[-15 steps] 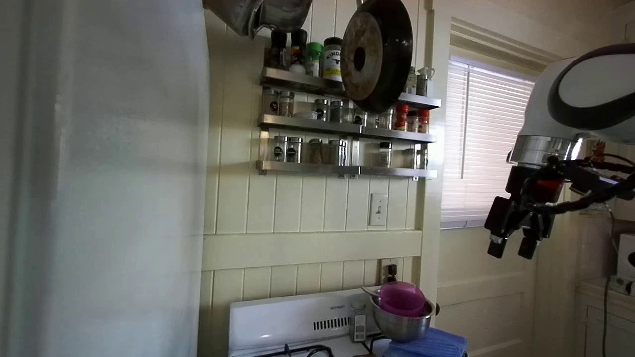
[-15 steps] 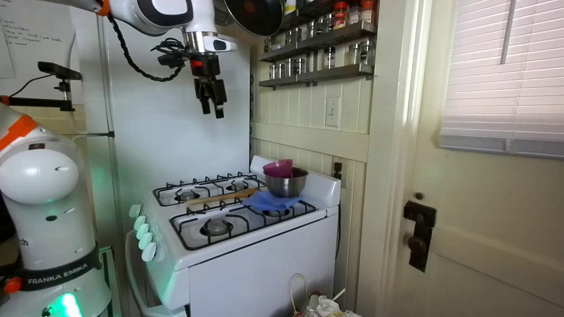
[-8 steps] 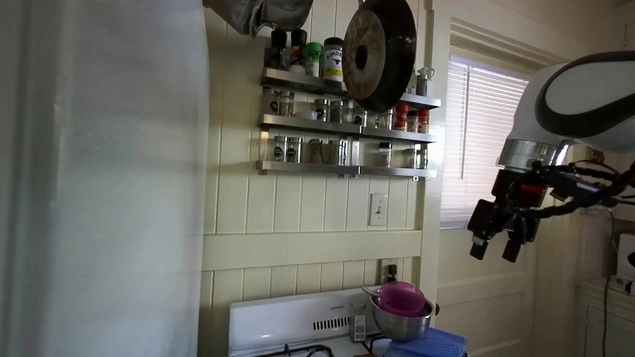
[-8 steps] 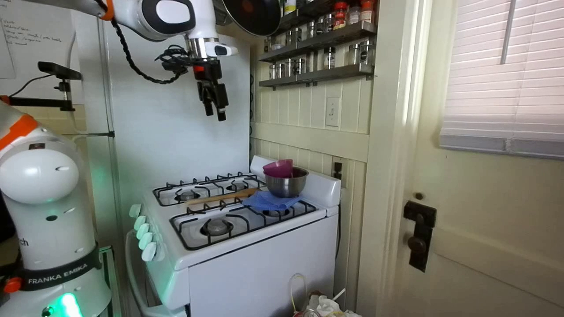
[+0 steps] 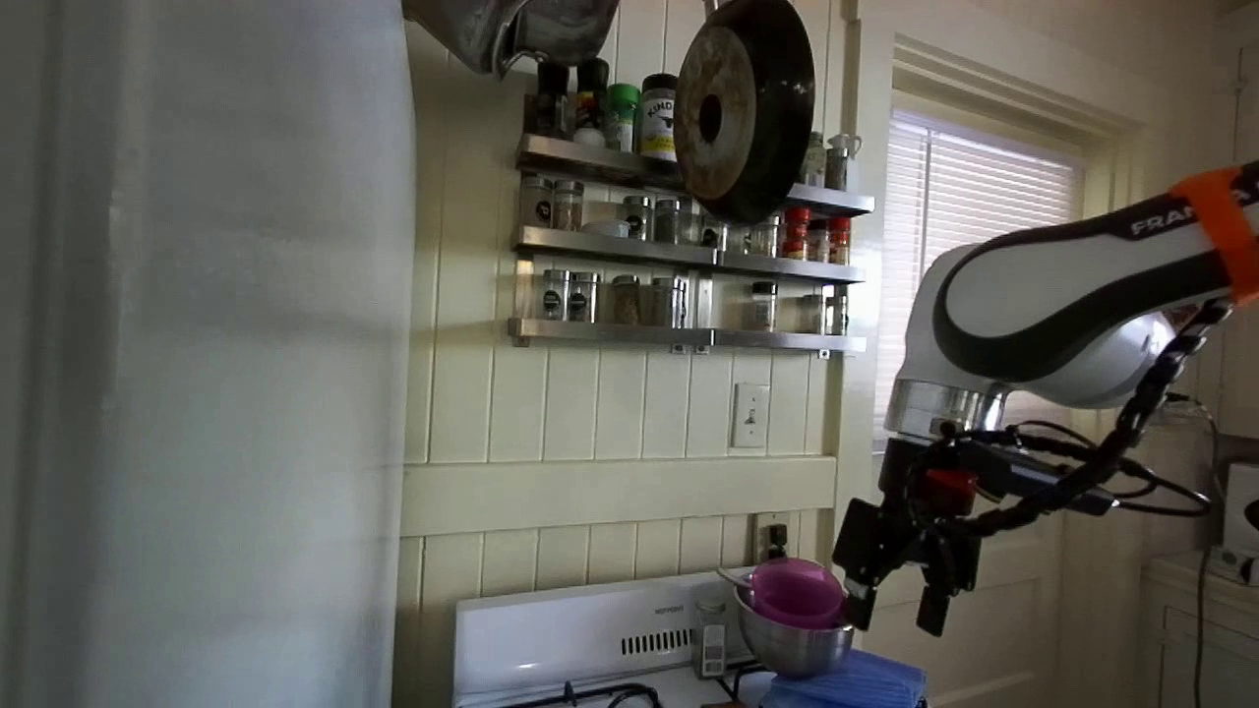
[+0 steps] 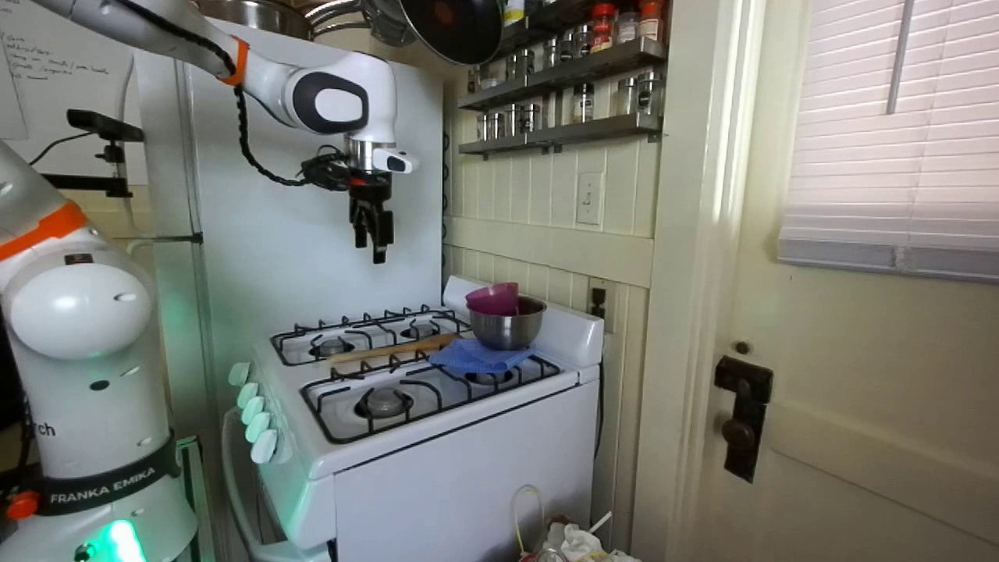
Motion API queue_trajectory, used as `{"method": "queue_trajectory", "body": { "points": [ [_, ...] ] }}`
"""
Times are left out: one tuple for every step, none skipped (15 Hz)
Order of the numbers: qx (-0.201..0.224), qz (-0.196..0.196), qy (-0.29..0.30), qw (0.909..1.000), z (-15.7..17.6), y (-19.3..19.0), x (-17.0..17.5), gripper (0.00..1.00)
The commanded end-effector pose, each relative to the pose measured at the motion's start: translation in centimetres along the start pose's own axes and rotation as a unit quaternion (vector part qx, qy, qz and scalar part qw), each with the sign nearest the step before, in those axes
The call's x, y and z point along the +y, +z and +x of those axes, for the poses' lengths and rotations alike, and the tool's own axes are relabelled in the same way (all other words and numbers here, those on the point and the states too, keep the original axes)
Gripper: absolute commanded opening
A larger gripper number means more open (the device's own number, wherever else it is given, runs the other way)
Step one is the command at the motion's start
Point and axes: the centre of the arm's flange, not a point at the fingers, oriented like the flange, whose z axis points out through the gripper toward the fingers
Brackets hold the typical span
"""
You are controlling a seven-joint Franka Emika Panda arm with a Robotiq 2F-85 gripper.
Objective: Move the wooden spoon to the right
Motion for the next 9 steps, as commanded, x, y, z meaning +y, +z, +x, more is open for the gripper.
{"method": "queue_trajectory", "body": {
  "points": [
    [-0.050, 0.004, 0.018, 0.9986, 2.6, 5.6, -0.2, 1.00],
    [-0.066, 0.004, 0.025, 0.9975, 3.1, 7.1, -0.2, 1.00],
    [-0.089, 0.010, 0.023, 0.9957, 3.3, 8.1, -0.2, 1.00],
    [-0.062, -0.004, 0.015, 0.9979, 1.7, 5.8, 0.5, 1.00],
    [-0.079, -0.003, 0.018, 0.9967, 2.0, 7.1, 0.5, 1.00],
    [-0.089, -0.003, 0.020, 0.9958, 2.3, 7.9, 0.6, 1.00],
    [-0.094, -0.003, 0.021, 0.9954, 2.6, 8.3, 0.5, 1.00],
    [-0.095, -0.002, 0.021, 0.9953, 2.7, 8.4, 0.5, 1.00],
    [-0.094, -0.002, 0.021, 0.9953, 2.8, 8.3, 0.5, 1.00]
  ]
}}
